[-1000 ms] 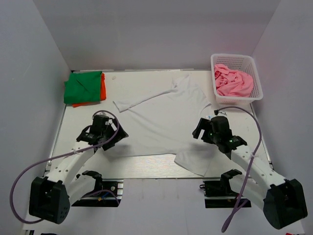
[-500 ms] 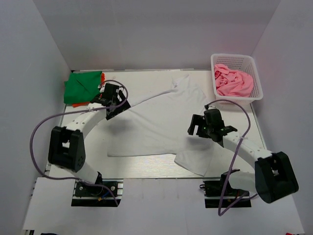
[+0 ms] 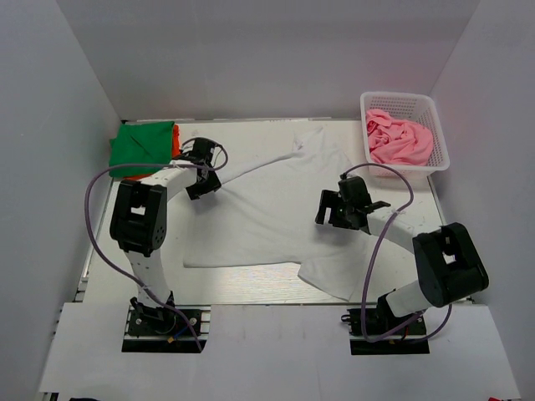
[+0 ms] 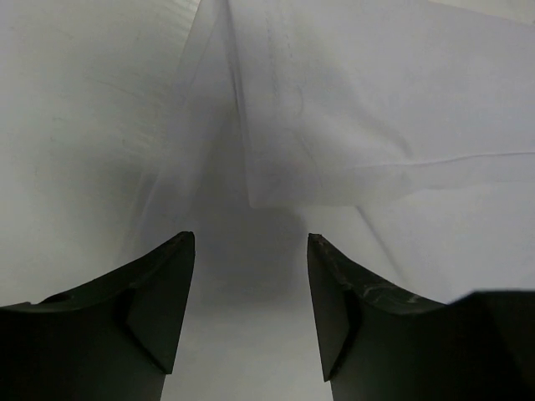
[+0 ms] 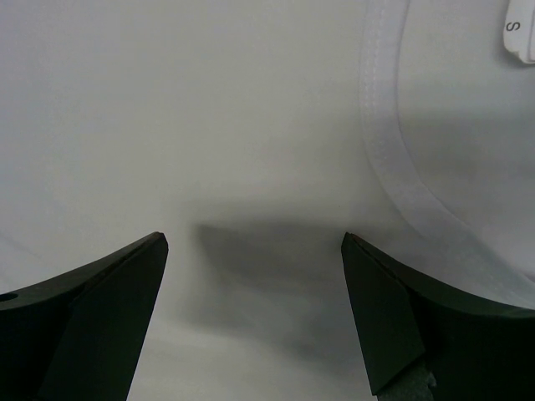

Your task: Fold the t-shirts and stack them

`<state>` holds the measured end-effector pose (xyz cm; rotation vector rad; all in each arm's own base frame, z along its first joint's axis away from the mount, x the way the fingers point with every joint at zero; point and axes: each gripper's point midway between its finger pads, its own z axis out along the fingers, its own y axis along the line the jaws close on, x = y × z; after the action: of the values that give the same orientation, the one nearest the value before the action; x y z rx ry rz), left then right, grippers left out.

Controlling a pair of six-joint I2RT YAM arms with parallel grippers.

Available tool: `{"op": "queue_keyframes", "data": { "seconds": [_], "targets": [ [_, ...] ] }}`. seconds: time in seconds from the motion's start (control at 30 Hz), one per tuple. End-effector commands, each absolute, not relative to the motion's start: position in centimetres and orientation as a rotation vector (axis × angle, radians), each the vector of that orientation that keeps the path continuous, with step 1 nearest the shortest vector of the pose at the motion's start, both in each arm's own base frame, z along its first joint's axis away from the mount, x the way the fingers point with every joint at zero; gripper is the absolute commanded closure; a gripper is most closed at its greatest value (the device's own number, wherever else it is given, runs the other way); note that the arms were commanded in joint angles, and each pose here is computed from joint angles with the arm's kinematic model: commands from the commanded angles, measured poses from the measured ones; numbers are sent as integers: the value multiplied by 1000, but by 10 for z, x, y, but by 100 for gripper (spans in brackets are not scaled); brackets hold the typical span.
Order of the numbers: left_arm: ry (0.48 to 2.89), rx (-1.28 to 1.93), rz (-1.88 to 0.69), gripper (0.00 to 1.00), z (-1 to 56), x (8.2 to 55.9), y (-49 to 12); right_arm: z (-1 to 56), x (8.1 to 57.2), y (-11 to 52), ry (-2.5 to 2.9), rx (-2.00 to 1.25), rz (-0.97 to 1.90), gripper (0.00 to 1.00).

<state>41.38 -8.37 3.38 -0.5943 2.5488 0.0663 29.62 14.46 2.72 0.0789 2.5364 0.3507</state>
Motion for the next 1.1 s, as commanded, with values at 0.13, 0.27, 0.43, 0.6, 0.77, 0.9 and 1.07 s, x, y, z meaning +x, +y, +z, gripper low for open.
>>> {"op": "queue_keyframes", "data": {
  "seconds": [0.13,0.27,0.43,0.6,0.77,0.9,1.07],
  "targets": [
    [2491,-596,105,37,44,440,-80,39,315,156,2481,70,432,10],
    [2486,-610,123,46,41,446,-75,35,313,154,2492,65,423,10],
    [2477,-623,130,49,42,452,-75,33,312,154,2497,54,422,10],
    [2473,-625,143,51,35,461,-75,32,312,154,2498,47,418,10],
    [2468,-637,138,79,38,469,-78,32,309,159,2509,33,454,10],
    [2428,-640,124,90,52,475,-78,30,308,160,2516,31,468,10],
    [2426,-629,124,90,64,477,-78,26,308,161,2529,31,467,10]
  ]
}}
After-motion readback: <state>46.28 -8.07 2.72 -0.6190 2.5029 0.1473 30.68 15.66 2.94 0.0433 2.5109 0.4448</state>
